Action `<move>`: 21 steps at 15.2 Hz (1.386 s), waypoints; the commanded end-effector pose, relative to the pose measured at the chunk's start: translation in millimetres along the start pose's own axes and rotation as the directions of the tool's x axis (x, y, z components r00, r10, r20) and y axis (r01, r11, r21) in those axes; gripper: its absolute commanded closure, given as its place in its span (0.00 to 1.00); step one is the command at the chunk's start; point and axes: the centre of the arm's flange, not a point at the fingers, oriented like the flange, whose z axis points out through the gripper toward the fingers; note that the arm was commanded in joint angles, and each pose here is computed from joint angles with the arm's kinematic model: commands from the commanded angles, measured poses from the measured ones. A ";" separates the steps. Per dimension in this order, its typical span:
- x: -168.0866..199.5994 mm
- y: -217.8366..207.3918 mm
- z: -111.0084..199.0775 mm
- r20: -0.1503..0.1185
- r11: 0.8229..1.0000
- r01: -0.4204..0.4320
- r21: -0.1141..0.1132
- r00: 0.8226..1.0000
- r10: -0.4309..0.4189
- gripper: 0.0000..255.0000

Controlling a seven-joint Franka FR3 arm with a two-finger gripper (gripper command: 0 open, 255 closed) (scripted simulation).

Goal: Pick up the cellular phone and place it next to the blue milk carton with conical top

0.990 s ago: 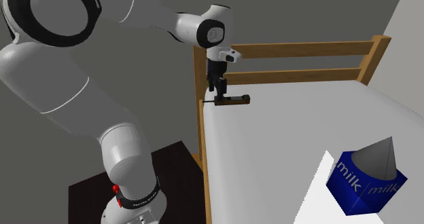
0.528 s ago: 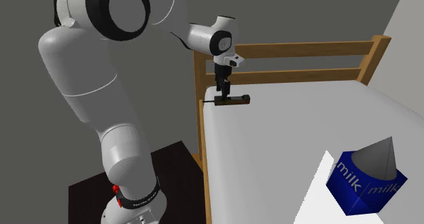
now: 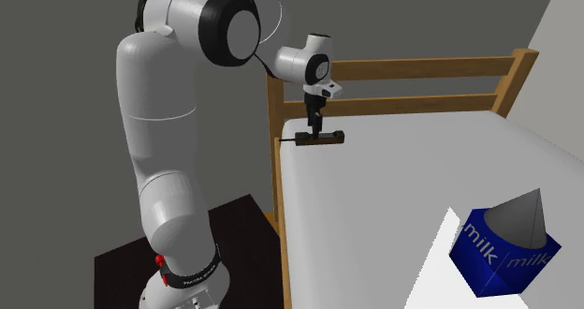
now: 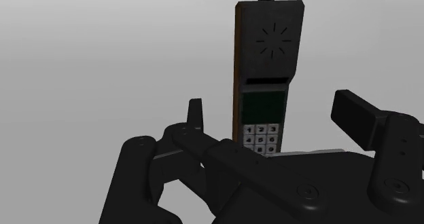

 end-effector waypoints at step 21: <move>3.2 -1.7 35.2 -0.001 1.000 -0.004 0.001 1.000 0.004 1.00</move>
